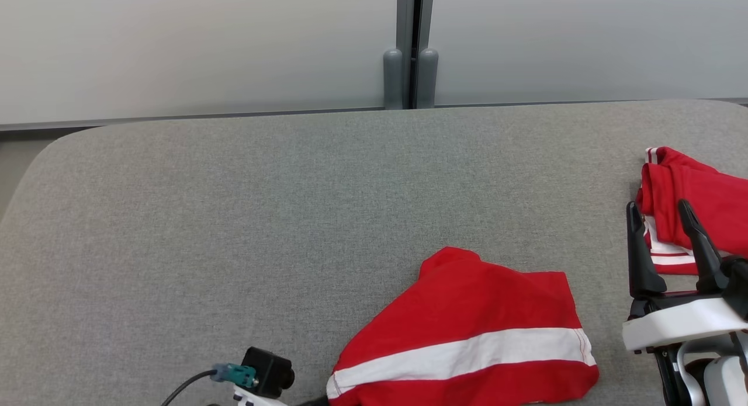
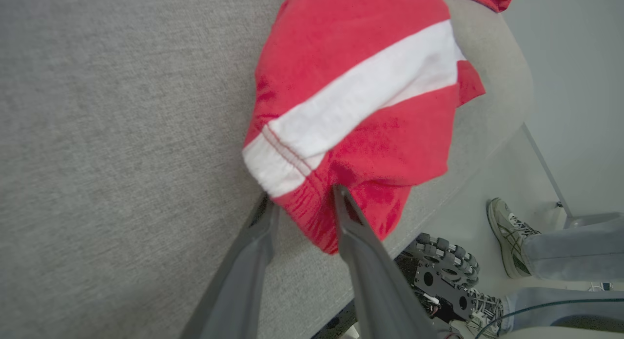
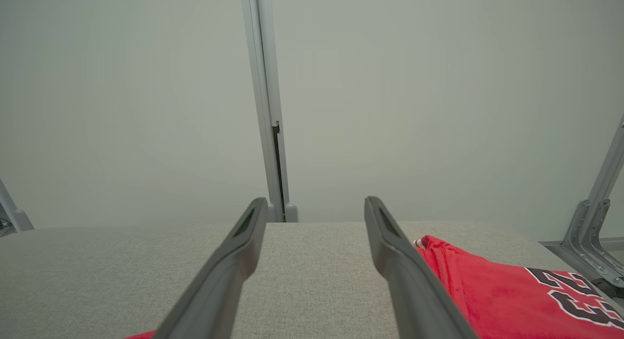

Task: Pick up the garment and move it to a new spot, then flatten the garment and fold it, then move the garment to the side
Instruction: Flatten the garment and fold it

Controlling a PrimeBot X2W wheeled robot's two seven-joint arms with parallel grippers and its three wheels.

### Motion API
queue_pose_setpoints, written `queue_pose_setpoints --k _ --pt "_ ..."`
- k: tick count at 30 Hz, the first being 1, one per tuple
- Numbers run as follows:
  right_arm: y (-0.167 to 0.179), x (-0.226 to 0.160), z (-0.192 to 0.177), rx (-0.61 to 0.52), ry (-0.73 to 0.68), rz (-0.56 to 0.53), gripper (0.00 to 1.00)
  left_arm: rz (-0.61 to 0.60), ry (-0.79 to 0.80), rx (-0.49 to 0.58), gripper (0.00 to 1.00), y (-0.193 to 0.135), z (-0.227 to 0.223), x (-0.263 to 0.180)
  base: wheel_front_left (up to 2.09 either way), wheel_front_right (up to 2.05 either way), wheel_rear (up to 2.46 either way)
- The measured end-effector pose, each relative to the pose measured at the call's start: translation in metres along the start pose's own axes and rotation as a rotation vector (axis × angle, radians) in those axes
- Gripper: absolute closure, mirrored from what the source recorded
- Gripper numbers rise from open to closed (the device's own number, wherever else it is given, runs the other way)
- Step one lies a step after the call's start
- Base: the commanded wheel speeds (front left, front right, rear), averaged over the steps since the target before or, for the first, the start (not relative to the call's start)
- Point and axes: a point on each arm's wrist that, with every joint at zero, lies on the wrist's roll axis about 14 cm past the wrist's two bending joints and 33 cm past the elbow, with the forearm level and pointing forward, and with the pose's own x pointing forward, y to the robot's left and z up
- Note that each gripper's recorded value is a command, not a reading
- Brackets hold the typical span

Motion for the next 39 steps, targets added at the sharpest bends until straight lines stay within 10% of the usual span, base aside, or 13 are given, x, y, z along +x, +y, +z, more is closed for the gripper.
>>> queue_pose_setpoints --k 9,23,39 --pt "-0.001 -0.009 0.009 -0.010 -0.015 -0.004 0.00 0.140 -0.213 0.125 0.00 0.030 0.056 -0.029 0.00 0.00 0.00" --pt "0.016 -0.032 -0.001 0.030 0.020 0.031 0.00 0.548 -0.984 0.312 0.00 0.062 0.178 -0.151 0.00 0.00 0.00" --pt "0.016 -0.040 -0.008 0.036 0.042 0.036 0.00 0.607 -0.965 0.242 0.00 0.080 0.144 -0.138 0.00 0.00 0.00"
